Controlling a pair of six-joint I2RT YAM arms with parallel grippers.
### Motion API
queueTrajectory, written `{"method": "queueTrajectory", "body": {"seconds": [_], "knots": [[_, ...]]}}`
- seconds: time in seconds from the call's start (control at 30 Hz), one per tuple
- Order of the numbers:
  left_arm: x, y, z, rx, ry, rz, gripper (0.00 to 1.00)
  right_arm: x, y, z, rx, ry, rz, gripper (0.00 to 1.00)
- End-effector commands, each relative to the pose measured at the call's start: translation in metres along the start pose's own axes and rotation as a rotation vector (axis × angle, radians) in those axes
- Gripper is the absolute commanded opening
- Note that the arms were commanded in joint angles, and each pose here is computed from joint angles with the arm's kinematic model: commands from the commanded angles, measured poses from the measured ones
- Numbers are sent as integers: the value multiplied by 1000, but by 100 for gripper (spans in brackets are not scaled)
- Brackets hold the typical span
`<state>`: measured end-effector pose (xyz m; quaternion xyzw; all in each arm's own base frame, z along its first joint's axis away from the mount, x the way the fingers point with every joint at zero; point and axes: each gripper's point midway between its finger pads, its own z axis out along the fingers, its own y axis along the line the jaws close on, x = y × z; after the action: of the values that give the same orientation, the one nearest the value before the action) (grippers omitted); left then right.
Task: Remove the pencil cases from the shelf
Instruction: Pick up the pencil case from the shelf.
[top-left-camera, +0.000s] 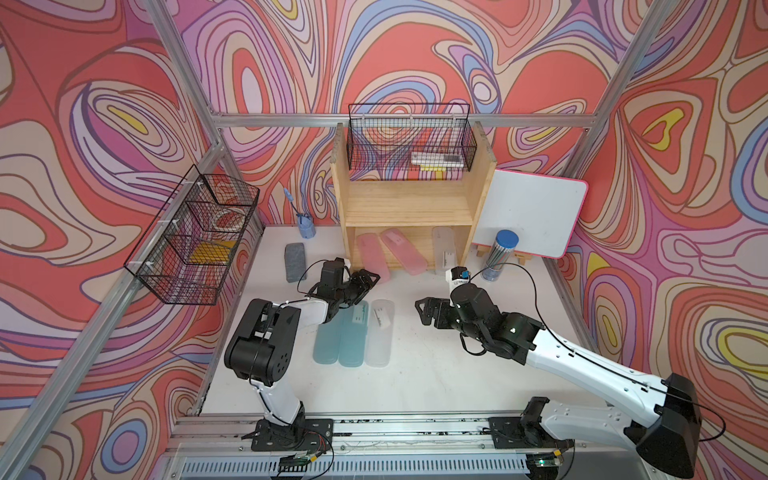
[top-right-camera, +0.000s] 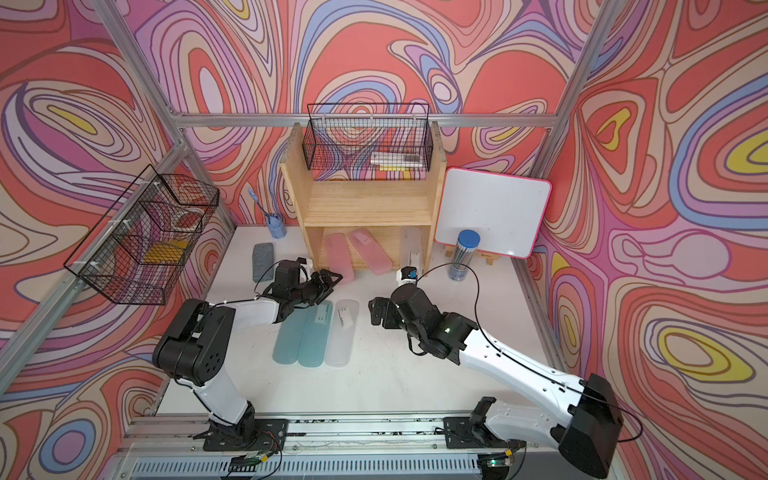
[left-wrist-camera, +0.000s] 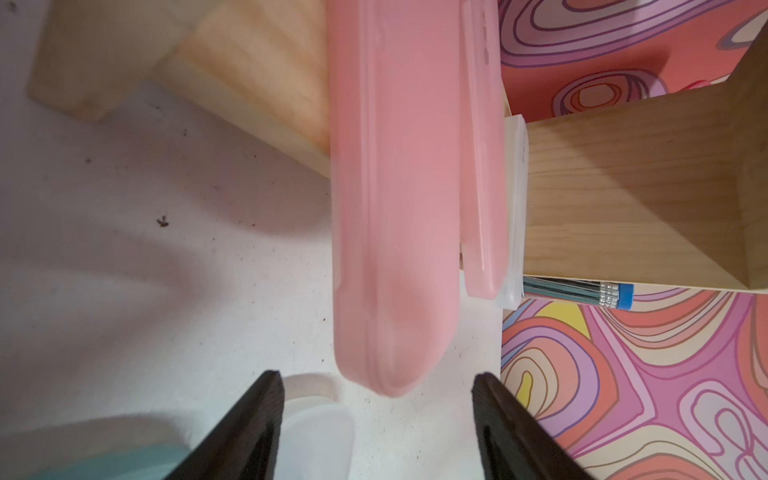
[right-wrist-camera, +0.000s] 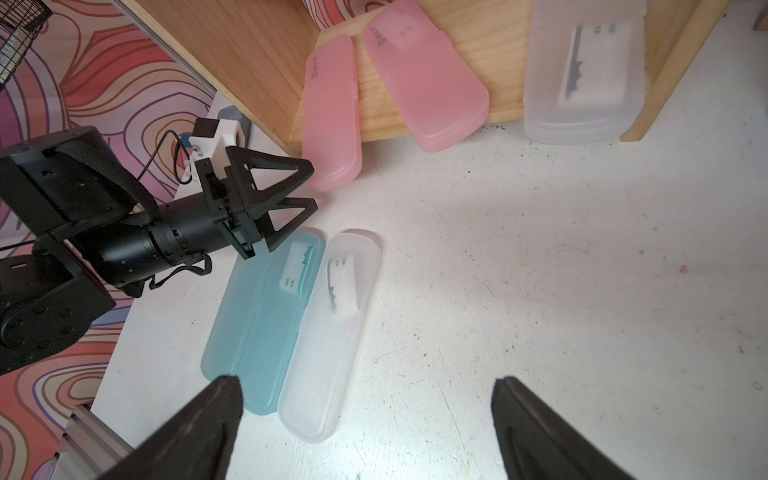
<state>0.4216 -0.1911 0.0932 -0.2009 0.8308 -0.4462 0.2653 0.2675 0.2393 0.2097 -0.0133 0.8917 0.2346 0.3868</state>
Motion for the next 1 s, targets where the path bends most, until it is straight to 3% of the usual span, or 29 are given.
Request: {"method": "queueTrajectory", "body": {"seconds": [0.0,0.37,0.97], "knots": [[-20,-18,5,75,-64,17,66,-9,0,-7,12,-32,-24,96],[-29,-12,19,97,-99,-22,59,-12,0,-9,18,-35,-38,95],[-24,-12,17,137,-93,-49,27,-9,-3,-14,15,-33,-37,95]]}}
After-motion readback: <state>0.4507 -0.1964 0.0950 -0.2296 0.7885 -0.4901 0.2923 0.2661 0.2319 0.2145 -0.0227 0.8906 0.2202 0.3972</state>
